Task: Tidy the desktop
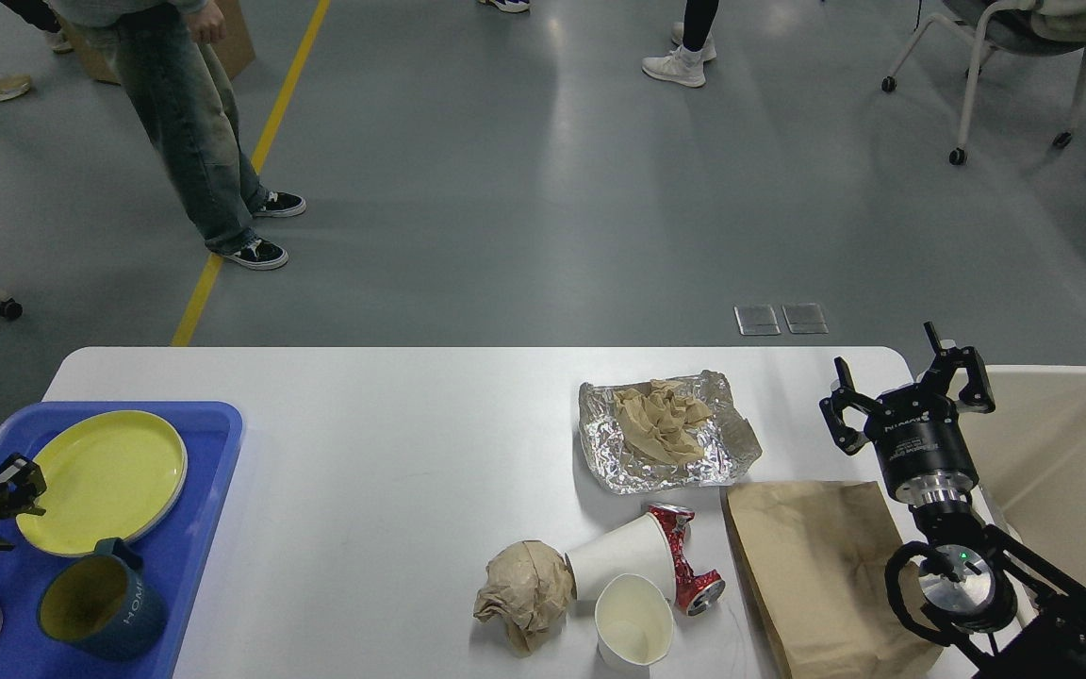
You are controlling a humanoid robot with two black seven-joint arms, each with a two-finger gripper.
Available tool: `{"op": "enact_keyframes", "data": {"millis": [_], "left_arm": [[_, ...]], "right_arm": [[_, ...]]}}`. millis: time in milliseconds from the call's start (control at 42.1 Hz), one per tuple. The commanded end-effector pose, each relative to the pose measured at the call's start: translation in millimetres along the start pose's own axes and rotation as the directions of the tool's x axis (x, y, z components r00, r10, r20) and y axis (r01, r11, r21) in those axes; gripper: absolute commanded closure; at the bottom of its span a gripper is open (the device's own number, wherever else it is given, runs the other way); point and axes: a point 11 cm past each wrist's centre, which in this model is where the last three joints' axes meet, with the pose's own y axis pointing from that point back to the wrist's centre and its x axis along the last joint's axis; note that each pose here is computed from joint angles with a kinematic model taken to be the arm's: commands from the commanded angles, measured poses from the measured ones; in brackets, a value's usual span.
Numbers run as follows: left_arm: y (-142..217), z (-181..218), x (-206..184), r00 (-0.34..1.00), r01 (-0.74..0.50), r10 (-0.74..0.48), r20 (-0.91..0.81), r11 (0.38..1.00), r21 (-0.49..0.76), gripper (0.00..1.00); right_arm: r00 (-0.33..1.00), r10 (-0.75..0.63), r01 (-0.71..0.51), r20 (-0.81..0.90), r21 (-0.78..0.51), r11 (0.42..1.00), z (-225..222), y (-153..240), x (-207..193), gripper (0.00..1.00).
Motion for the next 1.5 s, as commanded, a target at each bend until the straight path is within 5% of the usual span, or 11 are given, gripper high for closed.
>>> {"op": "enact_keyframes", "data": {"millis": [0, 475, 808, 1069, 1140, 1259, 1330, 1473], "left_arm": [[1.5, 3.4, -0.1, 1.0, 0.009, -0.009, 0.004, 1.0, -0.007, 0.07], [42.1, 71.9, 27.8, 1.0, -0.009, 0.012, 0.023, 0.989, -0.15, 0.04], [89.1, 153.8, 13.4, 0.992, 0.12, -0.127, 0.007, 0.917, -0.381, 0.04], [111.6, 193.4, 0.6, 0.91, 0.181, -0.383, -0.158, 0.711, -0.679, 0.04], [121.2, 205.3, -3.8, 0.859, 0.196, -0.483, -0.169, 0.616, -0.763, 0.04], [127.9, 216.0, -20.4, 0.676, 0.178, -0.72, -0.154, 0.363, -0.915, 0.04], [127.6, 233.7, -37.2, 0.579, 0.127, -0.8, -0.155, 0.276, -0.953, 0.04], [83.9, 237.4, -93.6, 0.295, -0.013, -0.912, -0.285, 0.294, -0.956, 0.04]], "right_arm": [[1.0, 0.0, 0.0, 0.0, 0.0, 1.0, 0.0, 0.0, 0.0, 0.0], [1.0, 0.0, 0.0, 0.0, -0.001, 1.0, 0.2, 0.0, 0.0, 0.0], [1.0, 0.0, 0.0, 0.0, 0.0, 1.0, 0.0, 0.0, -0.1, 0.0], [1.0, 0.0, 0.0, 0.0, 0.0, 1.0, 0.0, 0.0, -0.1, 0.0], [1.0, 0.0, 0.0, 0.0, 0.0, 1.0, 0.0, 0.0, 0.0, 0.0], [1.0, 0.001, -0.001, 0.0, 0.0, 1.0, 0.3, 0.5, 0.5, 0.0], [1.0, 0.001, -0.001, 0.0, 0.0, 1.0, 0.3, 0.5, 0.5, 0.0], [1.0, 0.002, -0.002, -0.001, 0.0, 1.0, -0.3, 0.5, 0.8, 0.0]]}}
